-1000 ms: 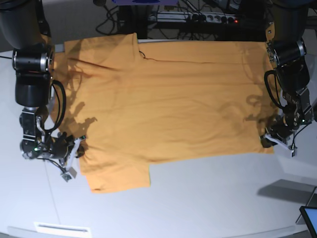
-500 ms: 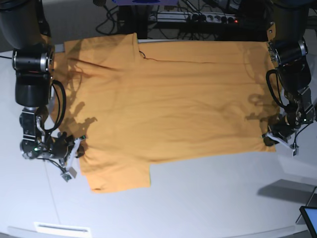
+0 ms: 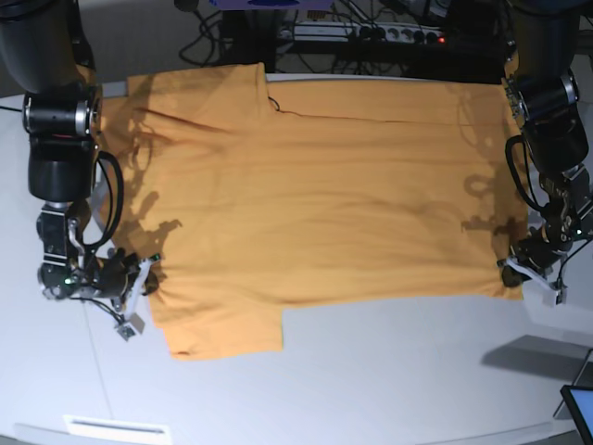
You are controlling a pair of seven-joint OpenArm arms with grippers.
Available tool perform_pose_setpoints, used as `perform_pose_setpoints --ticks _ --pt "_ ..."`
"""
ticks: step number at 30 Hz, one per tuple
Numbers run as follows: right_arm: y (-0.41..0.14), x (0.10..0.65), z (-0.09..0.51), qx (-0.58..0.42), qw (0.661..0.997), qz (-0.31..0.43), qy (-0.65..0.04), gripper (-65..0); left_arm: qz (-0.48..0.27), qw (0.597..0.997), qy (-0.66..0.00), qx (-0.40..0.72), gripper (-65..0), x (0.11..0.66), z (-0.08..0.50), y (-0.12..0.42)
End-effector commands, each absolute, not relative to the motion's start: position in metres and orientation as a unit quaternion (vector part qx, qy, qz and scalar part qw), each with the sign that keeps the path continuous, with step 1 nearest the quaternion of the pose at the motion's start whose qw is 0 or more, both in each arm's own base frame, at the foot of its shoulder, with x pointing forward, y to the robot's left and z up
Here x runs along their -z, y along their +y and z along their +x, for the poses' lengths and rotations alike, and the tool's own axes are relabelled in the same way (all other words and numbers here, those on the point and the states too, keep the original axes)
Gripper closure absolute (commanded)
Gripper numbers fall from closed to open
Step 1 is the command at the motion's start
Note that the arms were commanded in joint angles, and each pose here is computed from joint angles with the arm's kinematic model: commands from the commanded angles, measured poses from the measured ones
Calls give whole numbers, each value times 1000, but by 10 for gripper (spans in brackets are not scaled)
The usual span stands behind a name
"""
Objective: Fold the T-shirt properly
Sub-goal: 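Close both grippers on the hem corners of the shirt, then lift the hem with both grippers and carry it toward the shoulder edge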
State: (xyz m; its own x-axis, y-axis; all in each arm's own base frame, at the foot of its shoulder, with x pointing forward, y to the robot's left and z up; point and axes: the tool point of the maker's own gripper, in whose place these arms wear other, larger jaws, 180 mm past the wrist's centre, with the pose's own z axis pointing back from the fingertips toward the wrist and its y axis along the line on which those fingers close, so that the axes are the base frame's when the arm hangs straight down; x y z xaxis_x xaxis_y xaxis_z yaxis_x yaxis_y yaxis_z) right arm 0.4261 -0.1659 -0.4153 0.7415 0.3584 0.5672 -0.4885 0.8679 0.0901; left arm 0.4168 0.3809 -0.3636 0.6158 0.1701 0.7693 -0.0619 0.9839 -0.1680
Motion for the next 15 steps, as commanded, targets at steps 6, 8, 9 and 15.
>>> perform_pose_setpoints --ticks 6,8,9,15 --pt "-180 399 440 -238 927 87 -278 -3 -54 883 -463 -42 0 336 435 382" --pt "-179 396 443 -238 925 87 -281 -3 -53 887 -458 -21 0 335 441 373" --pt "-178 395 445 -238 924 88 -287 -3 -53 888 -457 -15 0 335 443 370" --pt "-177 388 451 -237 919 91 -303 -3 -52 884 -464 -5 0 326 452 366"
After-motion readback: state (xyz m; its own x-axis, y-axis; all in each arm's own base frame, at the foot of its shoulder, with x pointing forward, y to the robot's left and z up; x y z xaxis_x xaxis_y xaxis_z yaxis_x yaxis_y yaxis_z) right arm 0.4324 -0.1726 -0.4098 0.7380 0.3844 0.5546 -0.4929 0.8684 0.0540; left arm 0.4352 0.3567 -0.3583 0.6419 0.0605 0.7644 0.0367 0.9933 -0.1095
